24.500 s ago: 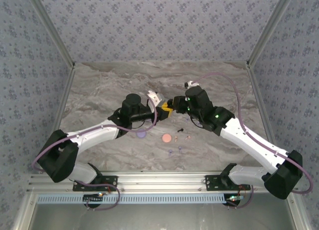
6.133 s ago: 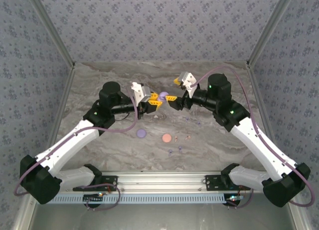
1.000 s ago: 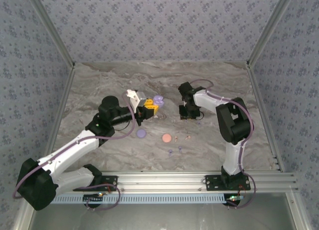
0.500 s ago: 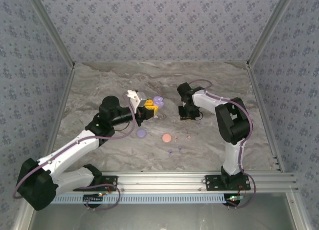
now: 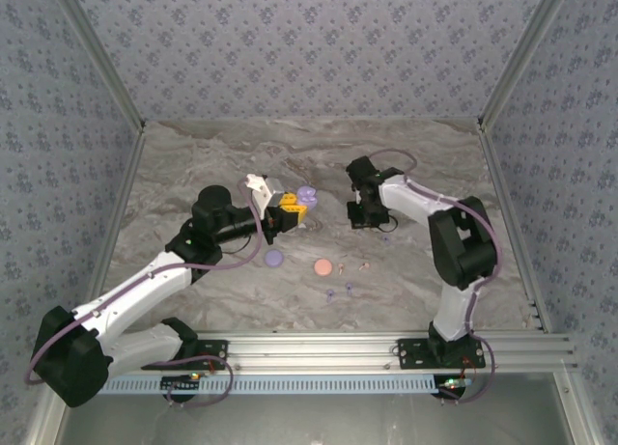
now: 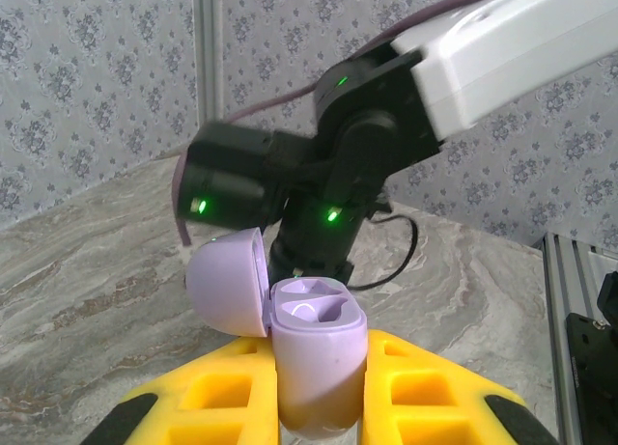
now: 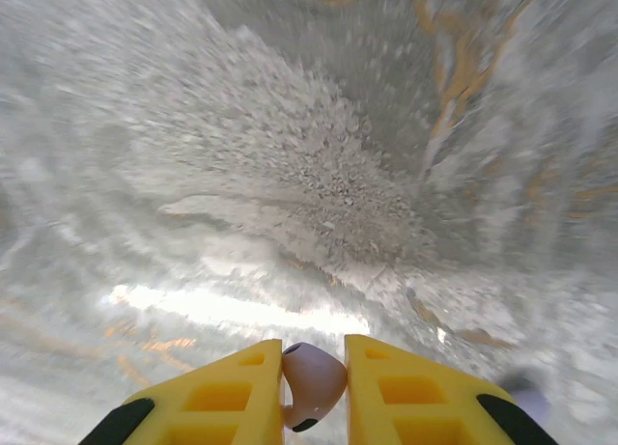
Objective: Insert the wireless bluetooth earbuds into the charging case
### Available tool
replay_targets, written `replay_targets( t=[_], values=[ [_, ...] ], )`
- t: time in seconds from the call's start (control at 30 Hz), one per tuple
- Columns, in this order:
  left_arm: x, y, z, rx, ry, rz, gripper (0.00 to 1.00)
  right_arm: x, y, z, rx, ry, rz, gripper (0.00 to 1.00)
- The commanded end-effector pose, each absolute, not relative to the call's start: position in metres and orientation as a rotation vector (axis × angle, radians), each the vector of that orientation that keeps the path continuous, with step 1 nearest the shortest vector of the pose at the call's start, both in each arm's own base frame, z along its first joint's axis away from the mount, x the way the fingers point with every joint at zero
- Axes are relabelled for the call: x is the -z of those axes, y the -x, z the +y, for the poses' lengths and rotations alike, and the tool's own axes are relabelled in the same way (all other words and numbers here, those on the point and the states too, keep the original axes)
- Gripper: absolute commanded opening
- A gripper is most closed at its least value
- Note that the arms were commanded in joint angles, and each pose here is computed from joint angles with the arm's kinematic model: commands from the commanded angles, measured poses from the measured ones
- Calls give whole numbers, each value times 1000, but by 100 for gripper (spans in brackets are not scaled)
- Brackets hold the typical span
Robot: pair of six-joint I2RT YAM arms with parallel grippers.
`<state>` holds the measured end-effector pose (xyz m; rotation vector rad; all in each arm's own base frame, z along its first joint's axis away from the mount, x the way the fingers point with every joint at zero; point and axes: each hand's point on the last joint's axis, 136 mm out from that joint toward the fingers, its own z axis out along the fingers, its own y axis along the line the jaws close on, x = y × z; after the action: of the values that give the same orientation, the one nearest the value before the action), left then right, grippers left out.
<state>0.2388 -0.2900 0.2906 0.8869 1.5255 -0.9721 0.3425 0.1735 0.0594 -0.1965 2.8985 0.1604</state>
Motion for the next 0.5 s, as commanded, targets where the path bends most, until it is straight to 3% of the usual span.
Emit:
replay_targets(
  t=[0.0,0.47],
  values=[
    [-310,-237,-292,980,-886,1469,0,-118,-353,178,-229,276,2696,22],
    [-298,-247,-328,1142,-894,1492,0,-298,-295,208,-566,666,1983,22]
  ],
)
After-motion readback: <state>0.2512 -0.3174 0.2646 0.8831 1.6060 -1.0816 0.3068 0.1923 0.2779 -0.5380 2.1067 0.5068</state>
